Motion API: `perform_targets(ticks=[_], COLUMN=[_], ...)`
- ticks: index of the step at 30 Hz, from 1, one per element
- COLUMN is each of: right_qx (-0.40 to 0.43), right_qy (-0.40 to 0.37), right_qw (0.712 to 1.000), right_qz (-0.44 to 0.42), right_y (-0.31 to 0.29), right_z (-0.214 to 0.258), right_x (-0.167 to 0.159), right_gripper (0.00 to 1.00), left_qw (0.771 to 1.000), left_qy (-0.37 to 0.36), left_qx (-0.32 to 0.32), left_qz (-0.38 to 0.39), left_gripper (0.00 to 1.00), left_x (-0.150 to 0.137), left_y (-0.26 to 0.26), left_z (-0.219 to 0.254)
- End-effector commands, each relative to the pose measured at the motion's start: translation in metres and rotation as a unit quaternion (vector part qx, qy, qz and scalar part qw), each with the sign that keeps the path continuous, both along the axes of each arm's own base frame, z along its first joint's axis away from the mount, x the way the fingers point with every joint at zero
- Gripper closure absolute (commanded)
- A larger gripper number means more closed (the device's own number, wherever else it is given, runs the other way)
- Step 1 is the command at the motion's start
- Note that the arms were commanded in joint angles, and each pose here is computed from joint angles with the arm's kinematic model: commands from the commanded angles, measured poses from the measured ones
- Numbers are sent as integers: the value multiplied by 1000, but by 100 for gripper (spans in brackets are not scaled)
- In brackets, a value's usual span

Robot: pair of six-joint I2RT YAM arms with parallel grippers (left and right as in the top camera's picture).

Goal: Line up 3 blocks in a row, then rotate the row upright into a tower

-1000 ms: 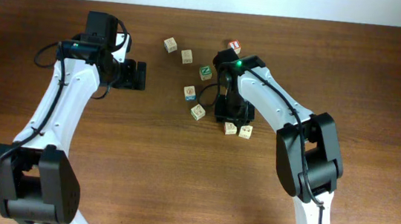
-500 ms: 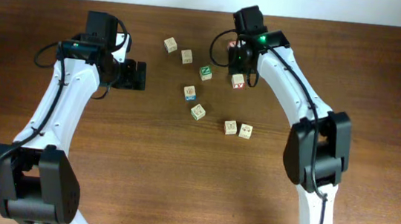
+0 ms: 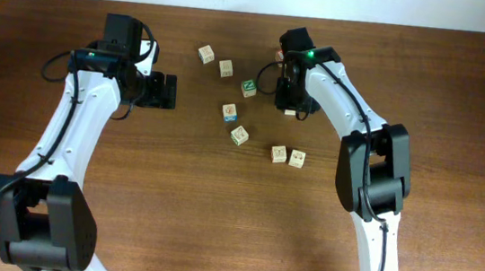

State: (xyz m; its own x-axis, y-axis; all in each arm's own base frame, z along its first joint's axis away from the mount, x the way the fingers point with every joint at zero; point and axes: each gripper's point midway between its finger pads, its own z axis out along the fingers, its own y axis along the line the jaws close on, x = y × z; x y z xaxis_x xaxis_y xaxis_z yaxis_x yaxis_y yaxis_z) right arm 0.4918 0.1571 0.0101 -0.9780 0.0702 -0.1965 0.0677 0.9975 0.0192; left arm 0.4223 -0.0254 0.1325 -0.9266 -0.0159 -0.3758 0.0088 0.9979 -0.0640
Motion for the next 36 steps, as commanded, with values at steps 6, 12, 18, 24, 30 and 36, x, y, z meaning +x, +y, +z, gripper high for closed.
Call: perform_targets(ticks=[6, 12, 18, 24, 30, 36], right_qx=[0, 145, 77, -8, -23, 7], right_qy=[3, 86, 164, 184, 183, 109], right_qw=[1000, 975, 973, 976, 976, 985], right_qz=[1, 144, 144, 116, 114, 136], right_y=[3, 76, 85, 68, 61, 77], right_z=[7, 65, 44, 11, 12, 99], right_x=[-1, -59, -112, -131, -130, -103], right_gripper=[75, 75, 75, 75, 45, 46], left_qw=[1000, 1000, 1000, 1000, 1000, 1000], left_qy=[-2, -2, -2, -2, -2, -2], left_qx=[1, 1, 1, 1, 1, 1], left_qz=[8, 8, 8, 8, 8, 8], left_gripper=[1, 1, 1, 1, 1, 1], left_x=[4, 4, 4, 4, 4, 4], left_y=[2, 2, 2, 2, 2, 2], left_z=[2, 2, 2, 2, 2, 2])
